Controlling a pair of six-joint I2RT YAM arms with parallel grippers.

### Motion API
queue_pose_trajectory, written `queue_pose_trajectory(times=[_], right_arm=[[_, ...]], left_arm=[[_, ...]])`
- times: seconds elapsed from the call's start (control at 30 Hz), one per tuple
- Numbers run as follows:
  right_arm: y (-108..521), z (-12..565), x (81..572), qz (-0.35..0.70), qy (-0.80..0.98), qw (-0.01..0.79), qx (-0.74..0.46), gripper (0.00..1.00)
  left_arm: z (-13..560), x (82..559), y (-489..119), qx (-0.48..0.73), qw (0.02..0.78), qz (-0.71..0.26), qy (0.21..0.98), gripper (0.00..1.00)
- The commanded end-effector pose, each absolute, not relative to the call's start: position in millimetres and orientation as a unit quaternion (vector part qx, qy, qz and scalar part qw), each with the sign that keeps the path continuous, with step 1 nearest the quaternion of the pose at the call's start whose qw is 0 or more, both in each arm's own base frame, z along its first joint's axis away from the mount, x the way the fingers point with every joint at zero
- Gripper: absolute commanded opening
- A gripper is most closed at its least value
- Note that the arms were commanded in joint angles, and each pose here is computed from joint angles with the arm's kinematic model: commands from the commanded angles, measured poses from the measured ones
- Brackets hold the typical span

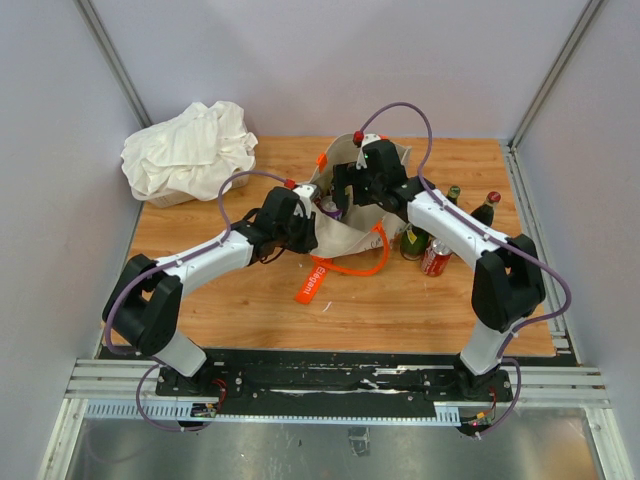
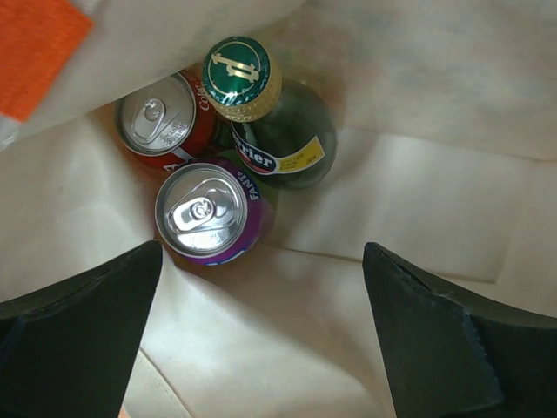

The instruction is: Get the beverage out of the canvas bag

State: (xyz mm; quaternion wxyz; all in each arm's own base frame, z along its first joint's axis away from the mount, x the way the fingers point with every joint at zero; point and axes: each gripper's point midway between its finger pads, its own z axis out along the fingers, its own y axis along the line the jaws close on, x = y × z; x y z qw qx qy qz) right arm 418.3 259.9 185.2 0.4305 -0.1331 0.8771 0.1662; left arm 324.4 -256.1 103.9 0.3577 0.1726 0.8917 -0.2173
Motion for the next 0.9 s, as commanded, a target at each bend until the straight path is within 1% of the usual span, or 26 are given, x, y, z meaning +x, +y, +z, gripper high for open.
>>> queue_pose_trajectory(times=[0.0, 0.2, 0.5, 0.73, 0.87], right_arm=[[292.1, 190.7, 419.5, 0.215, 0.874, 0.418, -0.124, 0.99], [305.5, 178.6, 425.3, 0.239, 0.873, 0.410, -0.113, 1.00], [315.6, 157.3, 421.4, 0.244, 0.880, 0.387, -0.127, 0.98], [324.9, 137.5, 416.0, 0.233, 0.888, 0.367, -0.147, 0.99], [325.9, 122.0, 412.7, 0.217, 0.897, 0.352, -0.154, 0.97]], left_arm=[[103.3, 310.6, -249.9, 0.183, 0.341, -0.205, 0.899, 0.12], [101.2, 309.4, -248.1, 0.183, 0.340, -0.201, 0.900, 0.12], [98.9, 310.0, -249.2, 0.182, 0.337, -0.202, 0.901, 0.12], [98.8, 310.5, -249.2, 0.182, 0.337, -0.202, 0.902, 0.12], [100.7, 311.0, -249.9, 0.182, 0.339, -0.203, 0.901, 0.13]])
